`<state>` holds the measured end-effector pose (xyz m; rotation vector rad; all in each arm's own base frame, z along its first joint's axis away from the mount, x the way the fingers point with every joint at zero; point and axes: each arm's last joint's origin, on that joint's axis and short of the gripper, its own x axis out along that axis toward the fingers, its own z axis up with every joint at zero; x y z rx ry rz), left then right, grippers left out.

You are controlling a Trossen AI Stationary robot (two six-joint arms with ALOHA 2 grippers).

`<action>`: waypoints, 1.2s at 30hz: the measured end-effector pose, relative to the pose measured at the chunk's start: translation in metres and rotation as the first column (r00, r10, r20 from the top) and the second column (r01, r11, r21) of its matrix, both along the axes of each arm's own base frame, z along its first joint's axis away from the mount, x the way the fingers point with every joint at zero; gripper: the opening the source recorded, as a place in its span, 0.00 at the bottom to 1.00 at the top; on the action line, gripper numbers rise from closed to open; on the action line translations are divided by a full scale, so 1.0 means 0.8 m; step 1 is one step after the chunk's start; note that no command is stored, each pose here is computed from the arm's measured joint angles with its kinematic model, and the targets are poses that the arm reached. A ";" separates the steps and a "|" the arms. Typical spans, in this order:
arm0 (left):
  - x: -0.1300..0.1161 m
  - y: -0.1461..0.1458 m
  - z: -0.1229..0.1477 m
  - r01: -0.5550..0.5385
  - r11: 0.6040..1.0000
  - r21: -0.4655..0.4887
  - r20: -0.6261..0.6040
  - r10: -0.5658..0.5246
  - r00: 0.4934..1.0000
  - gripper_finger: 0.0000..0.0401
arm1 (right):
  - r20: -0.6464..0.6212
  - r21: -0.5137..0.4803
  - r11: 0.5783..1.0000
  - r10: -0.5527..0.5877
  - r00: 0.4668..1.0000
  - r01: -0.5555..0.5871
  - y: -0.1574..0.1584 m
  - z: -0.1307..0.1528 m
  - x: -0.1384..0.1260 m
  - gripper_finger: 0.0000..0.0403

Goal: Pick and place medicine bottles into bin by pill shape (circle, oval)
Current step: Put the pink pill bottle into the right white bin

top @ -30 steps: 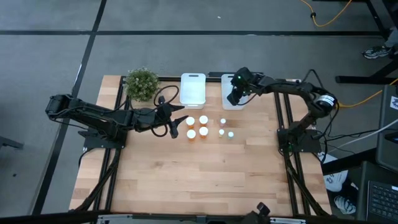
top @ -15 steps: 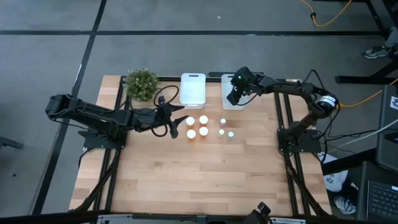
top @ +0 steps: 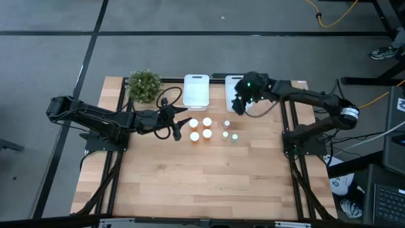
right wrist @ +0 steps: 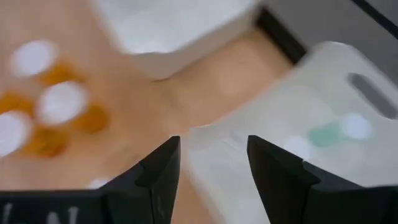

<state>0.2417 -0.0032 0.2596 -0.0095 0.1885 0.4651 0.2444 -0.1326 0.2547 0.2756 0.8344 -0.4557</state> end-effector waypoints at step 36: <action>0.000 0.000 0.000 0.000 1.000 0.000 0.000 0.000 1.000 0.51 | -0.344 -0.016 0.942 0.310 0.886 -0.336 0.128 -0.062 0.051 0.47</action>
